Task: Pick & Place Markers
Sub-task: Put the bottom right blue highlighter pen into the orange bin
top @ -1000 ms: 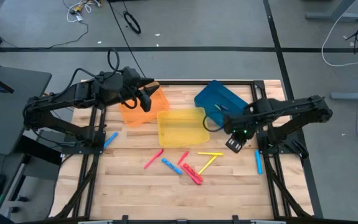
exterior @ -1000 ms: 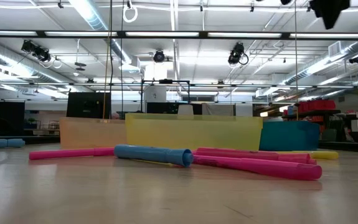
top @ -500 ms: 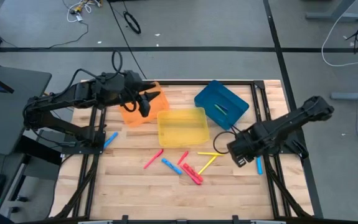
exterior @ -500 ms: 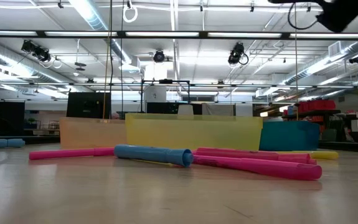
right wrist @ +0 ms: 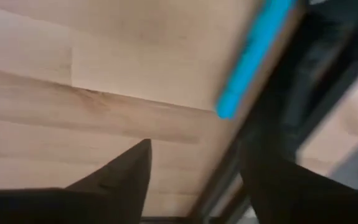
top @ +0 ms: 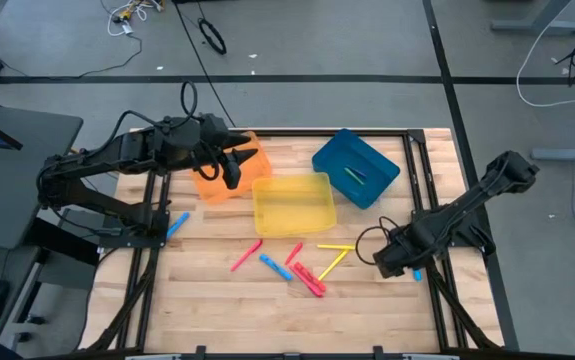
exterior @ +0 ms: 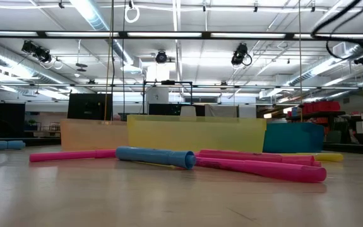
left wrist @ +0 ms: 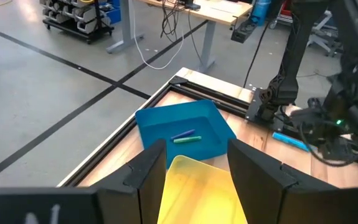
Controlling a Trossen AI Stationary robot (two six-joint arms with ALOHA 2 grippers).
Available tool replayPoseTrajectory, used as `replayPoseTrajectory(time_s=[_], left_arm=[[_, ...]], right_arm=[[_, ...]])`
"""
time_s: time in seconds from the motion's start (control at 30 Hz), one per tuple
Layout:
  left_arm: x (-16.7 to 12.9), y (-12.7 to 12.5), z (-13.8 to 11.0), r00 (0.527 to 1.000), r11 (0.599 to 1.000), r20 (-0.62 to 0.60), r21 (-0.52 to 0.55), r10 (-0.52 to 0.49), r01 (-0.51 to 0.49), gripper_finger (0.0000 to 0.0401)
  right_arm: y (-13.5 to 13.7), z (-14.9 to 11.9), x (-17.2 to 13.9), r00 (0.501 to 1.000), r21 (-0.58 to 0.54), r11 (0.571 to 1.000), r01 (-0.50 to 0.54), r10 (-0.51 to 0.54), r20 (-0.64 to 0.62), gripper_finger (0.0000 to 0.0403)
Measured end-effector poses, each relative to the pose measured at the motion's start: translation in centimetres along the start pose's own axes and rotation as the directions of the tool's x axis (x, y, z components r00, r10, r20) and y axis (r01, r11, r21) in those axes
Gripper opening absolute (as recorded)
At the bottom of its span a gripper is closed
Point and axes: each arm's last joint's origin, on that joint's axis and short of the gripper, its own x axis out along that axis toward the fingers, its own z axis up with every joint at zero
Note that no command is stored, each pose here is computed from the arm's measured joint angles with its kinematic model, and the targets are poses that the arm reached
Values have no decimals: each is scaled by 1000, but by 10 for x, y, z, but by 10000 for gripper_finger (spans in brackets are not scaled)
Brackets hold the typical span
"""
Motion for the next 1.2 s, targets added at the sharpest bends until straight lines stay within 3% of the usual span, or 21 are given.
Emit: replayPoseTrajectory(time_s=[0.1,0.23,0.63,0.87,1.0,1.2], left_arm=[[0,0,0,1000,1000,0,0,0,0,177],[0,0,0,1000,1000,0,0,0,0,177],[0,0,0,1000,1000,1,-9,0,0,177],[0,0,0,1000,1000,2,-9,3,-3,177],[0,0,0,1000,1000,6,-10,17,-17,177],[0,0,0,1000,1000,6,-10,19,-19,177]], right_arm=[[0,5,20,1000,27,999,-26,26,-8,262],[-9,12,40,1000,88,996,13,-13,5,269],[-24,26,71,999,101,994,47,-49,17,242],[-22,27,75,1000,70,998,0,-2,31,229],[-20,27,75,999,31,999,-27,26,34,201],[-16,27,75,997,-47,997,-59,61,46,118]])
